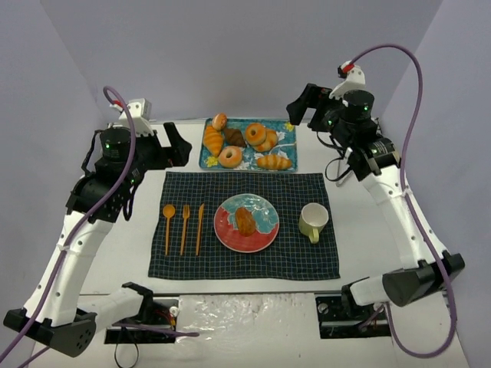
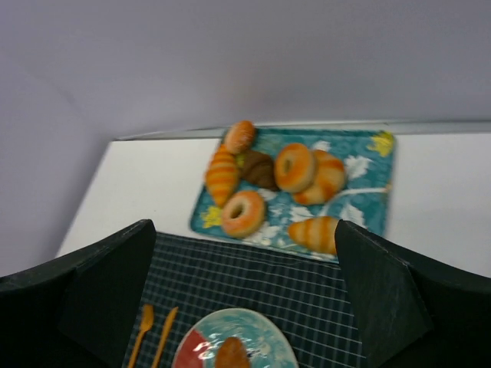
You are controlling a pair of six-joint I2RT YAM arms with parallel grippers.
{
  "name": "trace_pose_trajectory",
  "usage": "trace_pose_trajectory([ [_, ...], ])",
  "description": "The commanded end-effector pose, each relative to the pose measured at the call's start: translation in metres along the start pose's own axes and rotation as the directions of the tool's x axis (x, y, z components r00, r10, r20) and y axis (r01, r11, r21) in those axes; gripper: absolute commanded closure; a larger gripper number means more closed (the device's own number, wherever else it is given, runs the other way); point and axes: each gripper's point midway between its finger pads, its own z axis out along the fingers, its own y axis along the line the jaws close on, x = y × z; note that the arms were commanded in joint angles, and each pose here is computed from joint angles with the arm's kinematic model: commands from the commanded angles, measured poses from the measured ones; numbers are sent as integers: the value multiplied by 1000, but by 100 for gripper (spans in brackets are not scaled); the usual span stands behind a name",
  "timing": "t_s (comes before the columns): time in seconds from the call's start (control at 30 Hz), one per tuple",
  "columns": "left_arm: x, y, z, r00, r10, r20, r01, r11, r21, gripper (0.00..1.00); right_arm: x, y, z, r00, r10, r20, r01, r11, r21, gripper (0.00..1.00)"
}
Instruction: Place the bread
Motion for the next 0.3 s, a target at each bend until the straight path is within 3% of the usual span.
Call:
trace_pose_trajectory([
  [0.0,-42,-7,-12,993,15,119,-17,1000,12,3,-56,62,-59,986,33,166,0,981,-195,0],
  [0.27,-56,-17,-14,990,15,138,-21,999,45,3,-50,75,-89,981,29,190,16,972,-233,0],
])
